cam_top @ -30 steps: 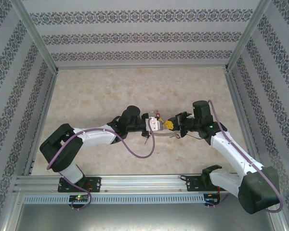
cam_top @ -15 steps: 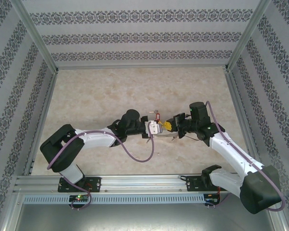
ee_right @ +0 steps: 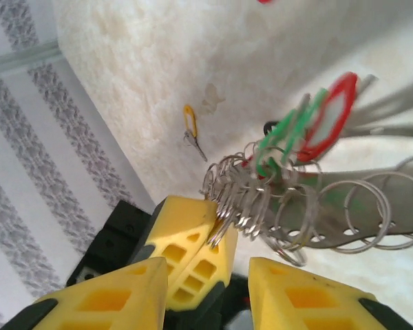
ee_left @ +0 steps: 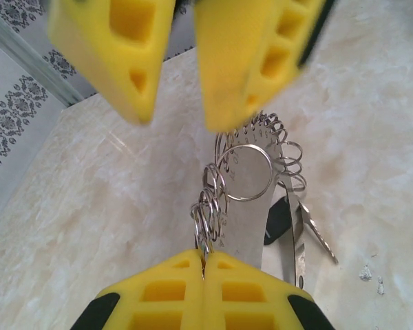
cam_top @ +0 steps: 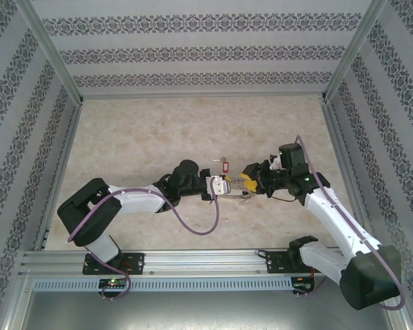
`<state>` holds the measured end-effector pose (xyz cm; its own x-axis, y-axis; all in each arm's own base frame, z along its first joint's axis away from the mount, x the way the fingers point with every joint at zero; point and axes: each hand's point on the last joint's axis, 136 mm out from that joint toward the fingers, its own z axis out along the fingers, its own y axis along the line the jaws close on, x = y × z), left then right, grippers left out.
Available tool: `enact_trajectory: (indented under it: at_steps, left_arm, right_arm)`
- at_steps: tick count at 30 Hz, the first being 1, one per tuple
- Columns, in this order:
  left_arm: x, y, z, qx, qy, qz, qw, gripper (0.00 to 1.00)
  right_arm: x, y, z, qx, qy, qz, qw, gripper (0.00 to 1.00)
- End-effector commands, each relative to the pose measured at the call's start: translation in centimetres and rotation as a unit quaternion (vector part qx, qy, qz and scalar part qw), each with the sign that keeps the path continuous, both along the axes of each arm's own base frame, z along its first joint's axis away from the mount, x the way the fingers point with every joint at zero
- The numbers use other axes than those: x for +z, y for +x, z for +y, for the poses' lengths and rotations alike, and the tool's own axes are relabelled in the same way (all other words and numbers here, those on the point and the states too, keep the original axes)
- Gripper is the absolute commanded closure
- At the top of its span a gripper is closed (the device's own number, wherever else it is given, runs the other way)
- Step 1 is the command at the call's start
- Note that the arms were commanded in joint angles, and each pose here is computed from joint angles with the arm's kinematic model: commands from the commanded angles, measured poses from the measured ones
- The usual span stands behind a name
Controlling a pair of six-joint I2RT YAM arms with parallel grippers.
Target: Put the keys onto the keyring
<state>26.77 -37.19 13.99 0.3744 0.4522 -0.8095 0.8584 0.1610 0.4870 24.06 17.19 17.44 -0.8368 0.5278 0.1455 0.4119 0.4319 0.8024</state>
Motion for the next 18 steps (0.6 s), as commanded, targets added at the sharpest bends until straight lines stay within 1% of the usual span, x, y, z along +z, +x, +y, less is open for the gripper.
enact_trajectory:
  at_steps: [1,2,3,4,6,7,8,9,10,12,13,14,16,18]
  left_arm:
    - [1.8,-0.3,-0.4,-0.011,-0.030,-0.010,0.999,1.00]
    - [1.8,-0.3,-0.3,-0.012,-0.031,-0.007,0.999,1.00]
    - [1.8,-0.3,-0.3,-0.012,-0.034,-0.004,0.999,1.00]
    - [1.8,-0.4,-0.3,-0.014,-0.036,-0.001,0.999,1.00]
    - [2.0,-0.4,-0.2,-0.012,-0.044,0.006,0.999,1.00]
    - [2.1,-0.3,0.0,-0.011,-0.049,0.010,0.999,1.00]
    - [2.3,-0.3,0.1,-0.011,-0.055,0.012,0.998,1.00]
    - [2.5,-0.2,0.3,-0.009,-0.060,0.016,0.998,1.00]
    - [2.6,-0.2,0.5,-0.010,-0.066,0.020,0.998,1.00]
    - [2.7,-0.3,0.7,-0.012,-0.067,0.020,0.997,1.00]
    - [2.6,-0.5,0.7,-0.018,-0.064,0.019,0.998,1.00]
    - [2.6,-0.7,0.7,-0.022,-0.061,0.020,0.998,1.00]
    - [2.7,-1.1,0.6,-0.034,-0.058,0.021,0.997,1.00]
    - [2.8,-1.3,0.6,-0.040,-0.058,0.021,0.997,1.00]
  right_arm:
    - [4.4,0.3,-0.7,0.155,-0.127,-0.255,0.946,0.63]
    - [5.5,0.1,-0.7,0.208,-0.168,-0.341,0.901,0.61]
    - [5.9,-0.1,-0.8,0.247,-0.205,-0.403,0.857,0.60]
    - [5.9,-0.1,-1.0,0.273,-0.237,-0.450,0.816,0.59]
    - [5.5,-0.5,-0.9,0.322,-0.273,-0.523,0.740,0.57]
    - [4.9,-0.9,-0.7,0.355,-0.283,-0.558,0.694,0.58]
    - [4.4,-1.9,-0.3,0.392,-0.279,-0.591,0.647,0.58]
    - [3.7,-3.6,0.3,0.444,-0.261,-0.627,0.584,0.59]
    - [2.8,-4.4,0.5,0.470,-0.254,-0.650,0.540,0.60]
    - [2.6,-4.4,1.2,0.478,-0.239,-0.677,0.506,0.65]
    - [2.7,-4.5,1.6,0.485,-0.224,-0.688,0.491,0.71]
    - [2.8,-4.6,1.9,0.496,-0.210,-0.693,0.479,0.74]
    - [2.7,-4.6,2.5,0.524,-0.191,-0.688,0.465,0.74]
    - [2.4,-4.6,3.2,0.549,-0.186,-0.685,0.441,0.73]
